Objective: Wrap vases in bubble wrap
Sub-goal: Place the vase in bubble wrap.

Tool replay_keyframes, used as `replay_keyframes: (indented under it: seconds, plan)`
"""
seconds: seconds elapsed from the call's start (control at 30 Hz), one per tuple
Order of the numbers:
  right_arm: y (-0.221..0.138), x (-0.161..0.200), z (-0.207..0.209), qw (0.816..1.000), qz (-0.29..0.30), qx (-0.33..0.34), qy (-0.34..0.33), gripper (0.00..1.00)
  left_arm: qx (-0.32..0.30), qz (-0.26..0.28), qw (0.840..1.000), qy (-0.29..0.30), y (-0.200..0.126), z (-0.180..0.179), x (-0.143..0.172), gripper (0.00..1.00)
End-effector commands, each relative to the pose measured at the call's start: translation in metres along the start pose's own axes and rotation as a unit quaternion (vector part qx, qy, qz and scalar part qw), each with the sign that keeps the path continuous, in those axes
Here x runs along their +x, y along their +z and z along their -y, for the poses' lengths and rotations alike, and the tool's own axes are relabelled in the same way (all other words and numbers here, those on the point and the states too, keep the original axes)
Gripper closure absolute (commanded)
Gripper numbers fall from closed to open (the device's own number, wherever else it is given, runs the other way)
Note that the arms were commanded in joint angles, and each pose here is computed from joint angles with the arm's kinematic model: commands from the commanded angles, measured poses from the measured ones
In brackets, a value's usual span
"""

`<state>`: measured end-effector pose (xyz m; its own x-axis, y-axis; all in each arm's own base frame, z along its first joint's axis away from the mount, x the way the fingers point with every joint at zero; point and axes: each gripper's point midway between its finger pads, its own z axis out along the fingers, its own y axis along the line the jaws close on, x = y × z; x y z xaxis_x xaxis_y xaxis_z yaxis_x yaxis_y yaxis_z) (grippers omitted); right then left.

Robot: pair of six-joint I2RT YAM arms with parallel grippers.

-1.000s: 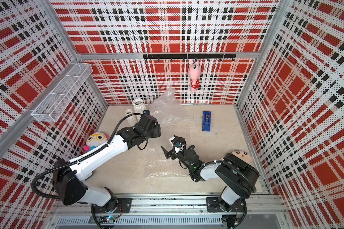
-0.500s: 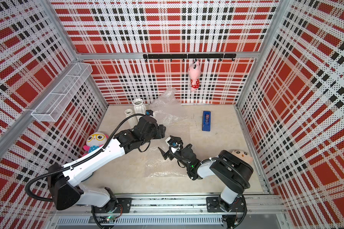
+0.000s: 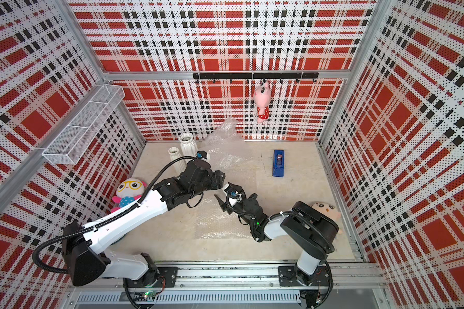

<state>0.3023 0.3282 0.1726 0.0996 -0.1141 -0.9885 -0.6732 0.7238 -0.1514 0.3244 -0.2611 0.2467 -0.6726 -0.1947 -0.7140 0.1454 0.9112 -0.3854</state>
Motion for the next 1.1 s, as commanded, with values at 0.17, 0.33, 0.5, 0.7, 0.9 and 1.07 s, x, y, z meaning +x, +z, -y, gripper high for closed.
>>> replay_keyframes:
  seconds: [0.17, 0.33, 0.5, 0.7, 0.9, 1.07]
  plan:
    - [0.002, -0.007, -0.002, 1.000, 0.001, -0.001, -0.028, 0.44, 0.064, 0.070, 0.994, -0.047, -0.027, 0.012, -0.038, 0.22]
    - [-0.008, 0.008, 0.001, 0.996, -0.060, -0.004, -0.070, 0.45, 0.050, 0.113, 0.989, -0.076, -0.050, -0.024, -0.058, 0.02]
    - [-0.026, 0.026, 0.006, 0.981, -0.158, -0.012, -0.108, 0.47, 0.003, 0.183, 0.977, -0.111, -0.088, -0.089, -0.075, 0.02]
    - [-0.041, 0.039, 0.002, 0.951, -0.258, -0.040, -0.167, 0.46, -0.063, 0.210, 0.962, -0.163, -0.092, -0.175, -0.042, 0.01]
    - [-0.049, 0.052, -0.013, 0.917, -0.322, -0.092, -0.218, 0.45, -0.058, 0.176, 0.963, -0.195, -0.062, -0.205, -0.002, 0.01]
    - [-0.053, 0.050, -0.021, 0.890, -0.353, -0.128, -0.259, 0.44, -0.066, 0.143, 0.970, -0.186, -0.042, -0.208, 0.022, 0.02]
